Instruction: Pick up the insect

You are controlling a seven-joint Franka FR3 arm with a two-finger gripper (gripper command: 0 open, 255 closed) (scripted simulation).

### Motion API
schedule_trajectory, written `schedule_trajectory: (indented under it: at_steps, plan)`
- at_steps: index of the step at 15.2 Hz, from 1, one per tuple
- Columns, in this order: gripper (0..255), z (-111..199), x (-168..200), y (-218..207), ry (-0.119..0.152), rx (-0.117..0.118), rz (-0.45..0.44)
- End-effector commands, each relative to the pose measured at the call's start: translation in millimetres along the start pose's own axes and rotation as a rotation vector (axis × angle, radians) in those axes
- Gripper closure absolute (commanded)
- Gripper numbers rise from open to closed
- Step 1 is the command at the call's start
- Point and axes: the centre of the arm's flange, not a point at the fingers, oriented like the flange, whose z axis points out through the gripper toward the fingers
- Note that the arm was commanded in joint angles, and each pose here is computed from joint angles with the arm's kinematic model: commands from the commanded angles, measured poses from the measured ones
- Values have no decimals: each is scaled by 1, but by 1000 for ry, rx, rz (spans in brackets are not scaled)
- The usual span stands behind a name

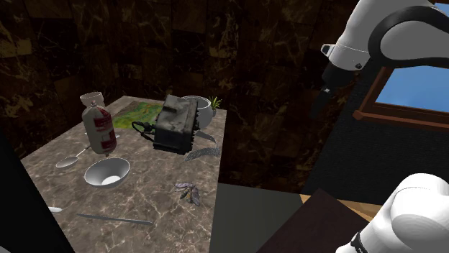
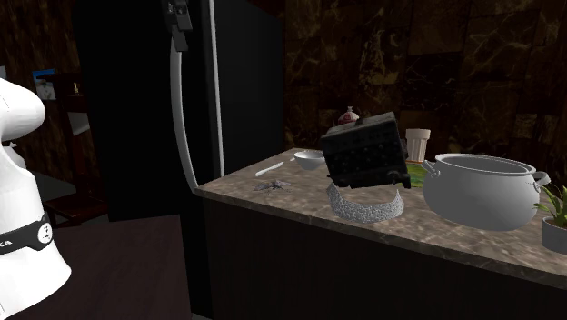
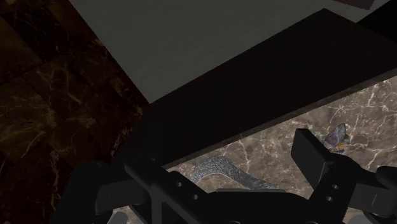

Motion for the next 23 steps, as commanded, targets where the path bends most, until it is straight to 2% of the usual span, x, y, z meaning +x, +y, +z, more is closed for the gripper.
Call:
schedule_trajectory:
  at_steps: [1, 23]
  plan:
    - [0, 0, 0, 0, 0, 0, 0]
    - [0, 199, 97, -169, 30, 112, 205]
